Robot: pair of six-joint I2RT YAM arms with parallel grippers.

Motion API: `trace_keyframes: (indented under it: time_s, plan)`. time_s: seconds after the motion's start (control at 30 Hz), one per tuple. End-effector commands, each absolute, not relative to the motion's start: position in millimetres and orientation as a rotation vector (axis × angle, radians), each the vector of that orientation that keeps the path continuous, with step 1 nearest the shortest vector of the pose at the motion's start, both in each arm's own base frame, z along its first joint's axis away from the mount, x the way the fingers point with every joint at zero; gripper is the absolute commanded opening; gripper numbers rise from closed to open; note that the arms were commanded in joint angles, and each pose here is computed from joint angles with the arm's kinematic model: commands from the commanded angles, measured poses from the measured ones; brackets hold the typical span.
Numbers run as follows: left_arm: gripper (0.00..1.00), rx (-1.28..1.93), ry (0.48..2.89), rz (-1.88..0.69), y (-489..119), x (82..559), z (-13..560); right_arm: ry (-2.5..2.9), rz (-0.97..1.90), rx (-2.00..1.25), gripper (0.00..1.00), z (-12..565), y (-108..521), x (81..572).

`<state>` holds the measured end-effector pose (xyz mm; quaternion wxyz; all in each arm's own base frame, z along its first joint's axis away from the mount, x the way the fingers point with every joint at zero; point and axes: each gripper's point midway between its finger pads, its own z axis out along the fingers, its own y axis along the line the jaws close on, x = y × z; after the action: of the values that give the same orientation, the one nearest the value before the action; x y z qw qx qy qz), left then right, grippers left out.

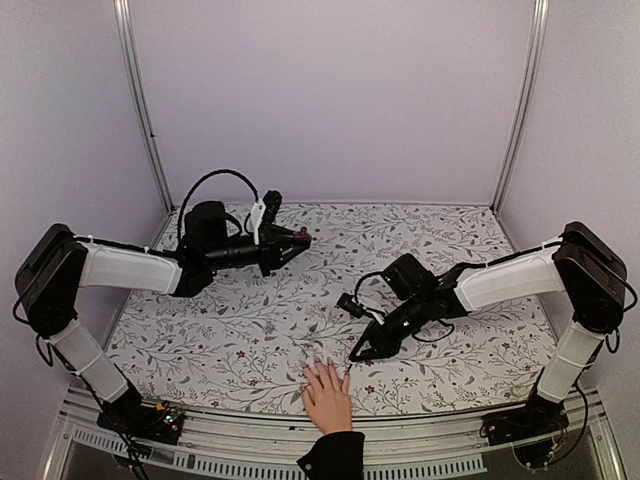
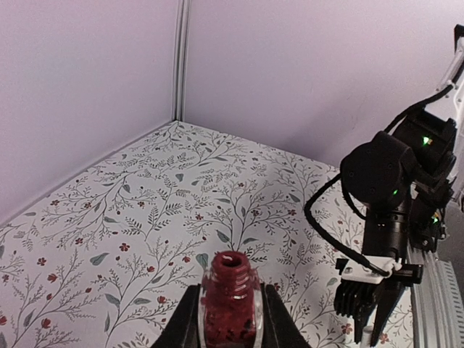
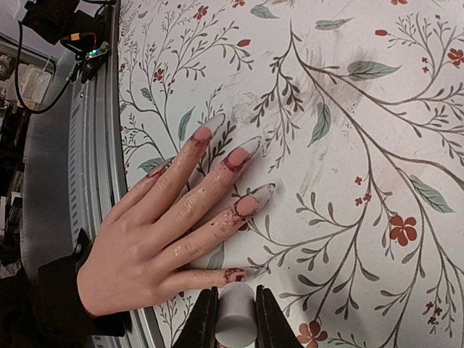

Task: Paint the nails
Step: Paint the nail polish on the nail.

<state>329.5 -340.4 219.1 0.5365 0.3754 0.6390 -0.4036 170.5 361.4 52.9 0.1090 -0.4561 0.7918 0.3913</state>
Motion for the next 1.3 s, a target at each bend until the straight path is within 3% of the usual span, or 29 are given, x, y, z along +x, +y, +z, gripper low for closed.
trace_keyframes:
  time_s: [0.0,1.27]
  plan:
    - [0.00,0.877,1.494,-0.959,-337.3,337.2,227.1,2.330,1.176,-1.355,0.00,52.5,366.3,167.4]
    - [0.00,0.873,1.496,-0.961,-336.5,336.8,226.1,2.333,1.155,-1.343,0.00,54.4,368.5,172.1]
